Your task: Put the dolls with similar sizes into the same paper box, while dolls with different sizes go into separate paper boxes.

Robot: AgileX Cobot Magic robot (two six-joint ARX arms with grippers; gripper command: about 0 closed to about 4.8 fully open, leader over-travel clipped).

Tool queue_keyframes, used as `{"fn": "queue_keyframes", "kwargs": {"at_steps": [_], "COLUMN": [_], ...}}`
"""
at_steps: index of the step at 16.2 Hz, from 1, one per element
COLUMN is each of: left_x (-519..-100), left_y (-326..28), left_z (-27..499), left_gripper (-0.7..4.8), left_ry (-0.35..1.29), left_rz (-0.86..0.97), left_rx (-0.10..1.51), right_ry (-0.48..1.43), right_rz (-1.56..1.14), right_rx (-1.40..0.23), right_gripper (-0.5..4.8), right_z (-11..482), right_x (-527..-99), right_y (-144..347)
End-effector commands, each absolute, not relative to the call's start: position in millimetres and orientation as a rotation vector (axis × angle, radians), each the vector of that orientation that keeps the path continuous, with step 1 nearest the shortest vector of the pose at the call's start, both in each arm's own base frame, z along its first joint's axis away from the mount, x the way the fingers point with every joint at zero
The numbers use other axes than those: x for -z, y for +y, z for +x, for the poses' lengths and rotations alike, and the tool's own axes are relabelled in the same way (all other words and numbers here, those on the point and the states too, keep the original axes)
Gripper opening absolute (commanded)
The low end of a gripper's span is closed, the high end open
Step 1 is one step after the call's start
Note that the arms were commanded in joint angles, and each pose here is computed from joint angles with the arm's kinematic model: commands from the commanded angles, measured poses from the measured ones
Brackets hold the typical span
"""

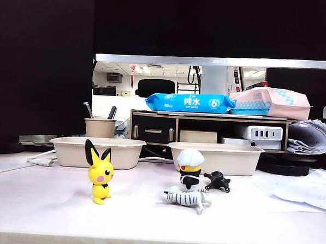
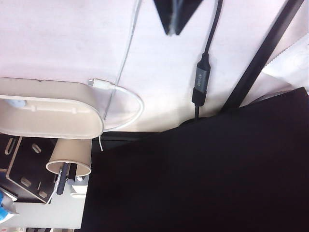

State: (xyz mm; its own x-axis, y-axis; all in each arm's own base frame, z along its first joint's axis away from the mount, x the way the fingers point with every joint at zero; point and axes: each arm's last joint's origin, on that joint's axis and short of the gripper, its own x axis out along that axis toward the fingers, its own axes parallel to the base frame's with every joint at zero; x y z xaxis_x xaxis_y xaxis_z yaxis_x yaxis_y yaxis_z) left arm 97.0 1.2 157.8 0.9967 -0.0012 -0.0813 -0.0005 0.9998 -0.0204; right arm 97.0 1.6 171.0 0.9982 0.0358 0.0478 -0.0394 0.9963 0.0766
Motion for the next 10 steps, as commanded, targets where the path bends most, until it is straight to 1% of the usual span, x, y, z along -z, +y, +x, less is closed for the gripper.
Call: {"fn": "queue_keyframes", "kwargs": {"at_steps": [1, 5, 6, 7, 8, 9, 10], "left_x": [-159, -159, -159, -159, -158, -155, -153], "left_y": [1, 0, -7, -21, -29, -42, -46], "left_z": [97, 97, 97, 95, 94, 92, 91], "left_gripper": [-0.05, -0.05, -0.05, -0.05, -0.05, -0.05, -0.05], "left_ry": [0.067, 0.067, 0.069, 0.08, 0.098, 0.135, 0.156], "left_rz": [-0.02, -0.019, -0.016, -0.01, -0.004, 0.008, 0.016], "left_rx": [0.002, 0.014, 0.077, 0.226, 0.311, 0.44, 0.482], "right_ry": [-0.06, -0.027, -0.029, -0.039, -0.042, -0.053, -0.055], "right_rz": [0.08, 0.08, 0.08, 0.095, 0.199, 0.511, 0.599], "right_rx": [-0.04, -0.034, -0.035, -0.05, -0.095, -0.199, -0.257], "right_gripper": [-0.05, -0.05, -0.05, -0.05, -0.05, -0.05, -0.04], "right_z": [97, 97, 97, 97, 97, 96, 96], "right_x": [-171, -168, -168, -169, -171, -175, -178], "right_y": [2, 2, 2, 2, 3, 6, 7]}}
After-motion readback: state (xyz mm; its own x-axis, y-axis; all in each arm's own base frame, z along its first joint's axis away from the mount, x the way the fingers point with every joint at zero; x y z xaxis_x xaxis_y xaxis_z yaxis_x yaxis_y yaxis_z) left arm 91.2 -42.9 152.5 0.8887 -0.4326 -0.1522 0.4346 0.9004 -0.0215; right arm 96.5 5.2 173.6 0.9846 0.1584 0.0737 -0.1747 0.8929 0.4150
